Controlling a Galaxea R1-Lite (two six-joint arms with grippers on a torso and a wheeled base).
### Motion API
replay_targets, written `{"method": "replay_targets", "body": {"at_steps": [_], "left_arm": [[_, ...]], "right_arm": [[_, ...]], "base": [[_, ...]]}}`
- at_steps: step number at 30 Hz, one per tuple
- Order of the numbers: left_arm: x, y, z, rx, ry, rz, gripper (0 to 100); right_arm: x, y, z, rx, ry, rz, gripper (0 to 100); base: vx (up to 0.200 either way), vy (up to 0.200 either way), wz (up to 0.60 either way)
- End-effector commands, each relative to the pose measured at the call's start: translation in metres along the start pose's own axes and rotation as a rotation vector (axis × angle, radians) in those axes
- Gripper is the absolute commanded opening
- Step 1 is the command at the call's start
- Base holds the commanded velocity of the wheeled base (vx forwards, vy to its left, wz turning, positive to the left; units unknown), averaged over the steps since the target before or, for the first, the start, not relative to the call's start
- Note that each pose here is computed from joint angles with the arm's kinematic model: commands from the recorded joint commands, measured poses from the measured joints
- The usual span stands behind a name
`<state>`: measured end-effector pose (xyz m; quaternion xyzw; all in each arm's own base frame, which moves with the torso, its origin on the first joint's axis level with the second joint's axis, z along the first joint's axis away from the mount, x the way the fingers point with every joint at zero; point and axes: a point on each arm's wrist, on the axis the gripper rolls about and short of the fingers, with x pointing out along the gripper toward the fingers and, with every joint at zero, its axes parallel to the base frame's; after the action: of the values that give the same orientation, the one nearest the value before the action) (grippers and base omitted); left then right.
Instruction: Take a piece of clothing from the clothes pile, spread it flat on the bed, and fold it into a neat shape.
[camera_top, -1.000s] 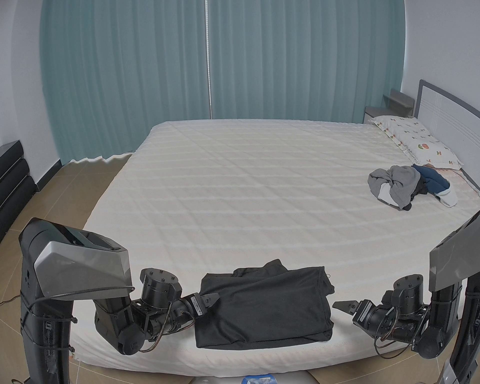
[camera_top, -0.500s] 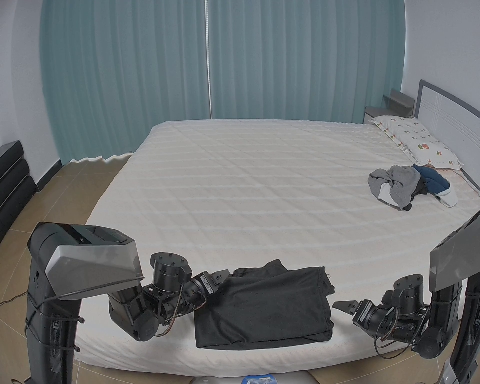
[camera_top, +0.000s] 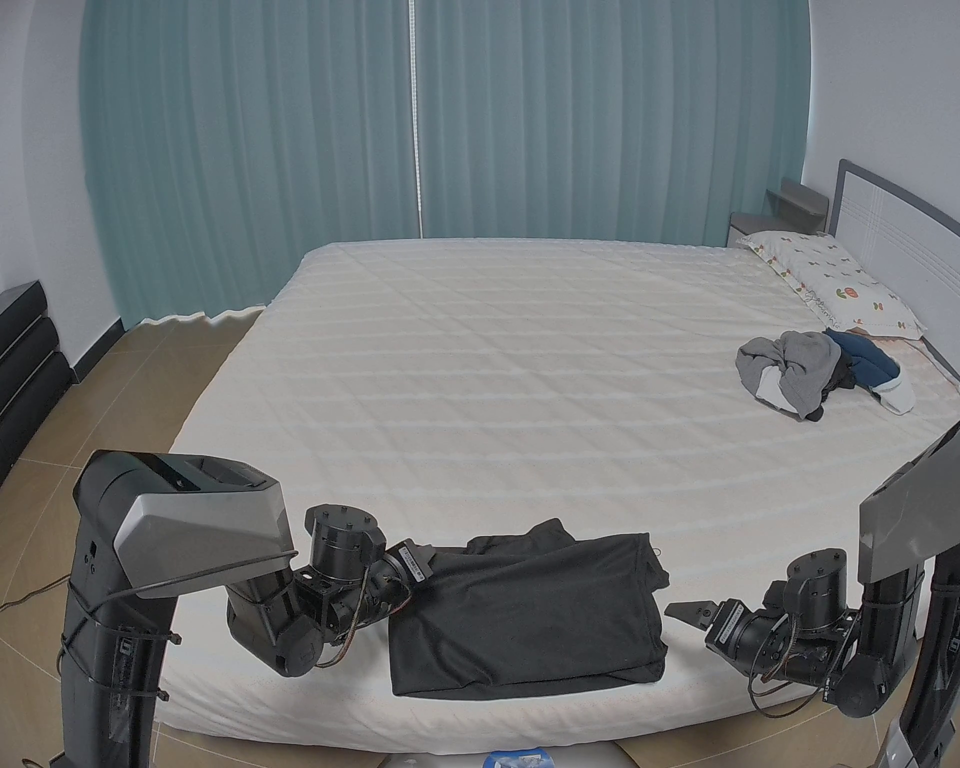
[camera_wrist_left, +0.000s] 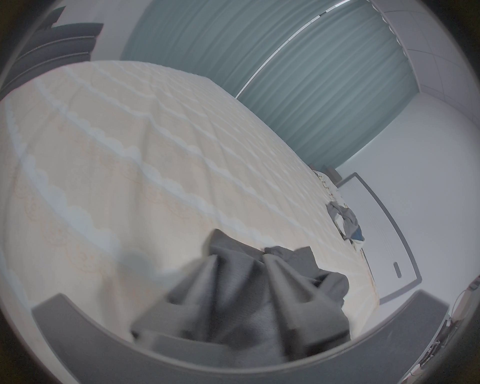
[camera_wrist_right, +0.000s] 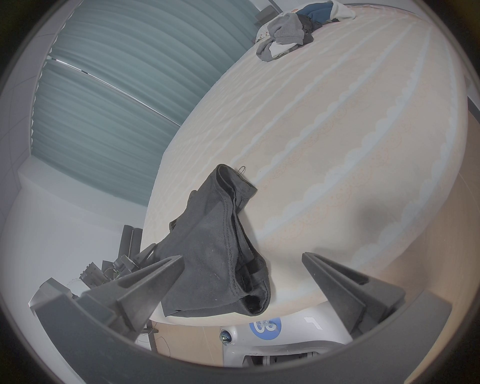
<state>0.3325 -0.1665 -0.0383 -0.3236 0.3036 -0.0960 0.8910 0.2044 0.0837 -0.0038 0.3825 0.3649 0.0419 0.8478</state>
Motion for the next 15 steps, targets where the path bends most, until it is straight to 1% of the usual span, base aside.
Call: {"method": "replay_targets", "body": {"at_steps": [1,4,9,15], "left_arm": [[0.0010,0.0034,0.0005,-0.003,-0.017,0.022,0],[0.0006,0.0042,0.0018,-0.005,-0.031,0.034,0],[-0.0003,0.0065,0.0016,-0.006,-0.073,0.079,0],[0.0007,0.0089,0.0031,-0.012,-0.094,0.098,0]], "right_arm": [[-0.0033,-0.0011,-0.0011,0.000,0.002,-0.002,100],[-0.0033,-0.0011,-0.0010,0.000,0.001,-0.003,100],[-0.0035,-0.0009,-0.0009,0.000,0.000,-0.001,100],[-0.0035,-0.0011,-0.0006,0.001,-0.001,-0.002,100]], "base": [[0.000,0.000,0.00],[0.000,0.000,0.00],[0.000,0.000,0.00],[0.000,0.000,0.00]]}}
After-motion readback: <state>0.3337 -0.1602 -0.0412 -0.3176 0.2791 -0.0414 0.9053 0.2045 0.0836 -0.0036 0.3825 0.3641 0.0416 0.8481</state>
